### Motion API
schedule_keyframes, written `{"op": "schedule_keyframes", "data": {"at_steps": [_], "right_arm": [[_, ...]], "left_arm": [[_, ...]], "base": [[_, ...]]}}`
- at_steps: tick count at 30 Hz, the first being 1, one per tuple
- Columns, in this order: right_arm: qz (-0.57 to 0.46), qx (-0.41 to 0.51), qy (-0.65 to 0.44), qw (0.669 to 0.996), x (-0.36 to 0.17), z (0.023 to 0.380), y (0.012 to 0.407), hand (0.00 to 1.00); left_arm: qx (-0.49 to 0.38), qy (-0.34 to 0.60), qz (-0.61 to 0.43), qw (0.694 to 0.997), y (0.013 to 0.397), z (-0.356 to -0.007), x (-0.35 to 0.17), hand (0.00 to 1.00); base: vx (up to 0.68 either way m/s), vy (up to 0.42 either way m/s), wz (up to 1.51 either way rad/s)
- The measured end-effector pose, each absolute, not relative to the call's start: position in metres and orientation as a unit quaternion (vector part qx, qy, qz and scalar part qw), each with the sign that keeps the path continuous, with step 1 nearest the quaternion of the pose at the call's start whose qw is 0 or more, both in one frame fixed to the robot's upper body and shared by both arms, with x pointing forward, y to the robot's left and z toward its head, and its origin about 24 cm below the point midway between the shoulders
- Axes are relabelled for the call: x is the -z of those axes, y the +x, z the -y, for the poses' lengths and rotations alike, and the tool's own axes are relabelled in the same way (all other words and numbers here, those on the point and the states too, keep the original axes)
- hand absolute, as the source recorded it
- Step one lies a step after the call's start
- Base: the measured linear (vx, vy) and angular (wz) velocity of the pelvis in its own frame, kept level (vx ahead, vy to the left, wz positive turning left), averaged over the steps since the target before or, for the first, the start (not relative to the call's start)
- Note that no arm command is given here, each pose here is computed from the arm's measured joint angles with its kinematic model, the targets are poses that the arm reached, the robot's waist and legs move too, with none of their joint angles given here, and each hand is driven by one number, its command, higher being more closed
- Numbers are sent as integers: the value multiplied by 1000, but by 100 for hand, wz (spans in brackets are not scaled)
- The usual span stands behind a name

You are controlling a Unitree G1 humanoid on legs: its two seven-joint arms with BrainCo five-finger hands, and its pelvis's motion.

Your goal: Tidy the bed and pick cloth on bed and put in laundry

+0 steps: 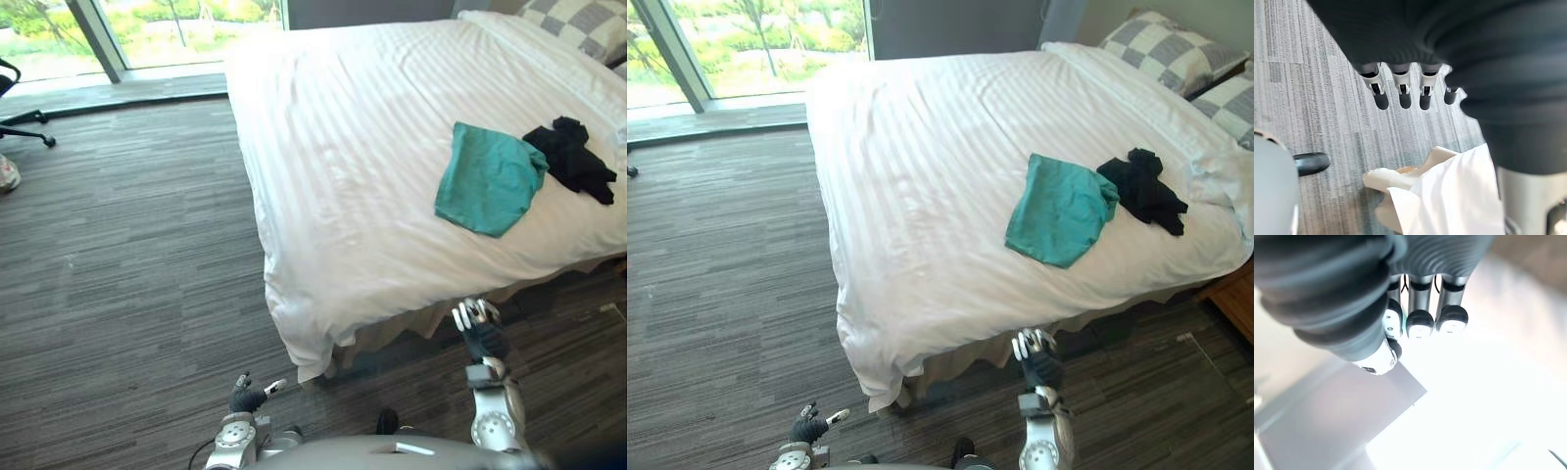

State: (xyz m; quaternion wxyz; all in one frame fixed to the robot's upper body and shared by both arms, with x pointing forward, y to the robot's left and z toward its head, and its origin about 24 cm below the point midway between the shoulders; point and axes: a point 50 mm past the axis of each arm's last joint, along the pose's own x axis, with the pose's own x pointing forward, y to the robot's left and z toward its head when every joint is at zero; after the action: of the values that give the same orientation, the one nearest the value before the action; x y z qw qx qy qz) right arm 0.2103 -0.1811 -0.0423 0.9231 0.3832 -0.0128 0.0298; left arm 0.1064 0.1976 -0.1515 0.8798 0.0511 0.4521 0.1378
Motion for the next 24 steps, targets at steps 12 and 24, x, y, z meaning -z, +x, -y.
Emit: {"op": "schedule_keyframes", "data": {"at_steps": [12, 24], "right_arm": [[218, -275, 318, 881, -195, 64, 369, 100], [355, -184, 434, 807, -230, 101, 349, 100]], "left_arm": [[-56, 41, -336, 939, 233, -170, 102, 0], [-140, -114, -312, 933, 282, -122, 67, 0]], "base": [[-124, 30, 15], [-43, 16, -14]]}}
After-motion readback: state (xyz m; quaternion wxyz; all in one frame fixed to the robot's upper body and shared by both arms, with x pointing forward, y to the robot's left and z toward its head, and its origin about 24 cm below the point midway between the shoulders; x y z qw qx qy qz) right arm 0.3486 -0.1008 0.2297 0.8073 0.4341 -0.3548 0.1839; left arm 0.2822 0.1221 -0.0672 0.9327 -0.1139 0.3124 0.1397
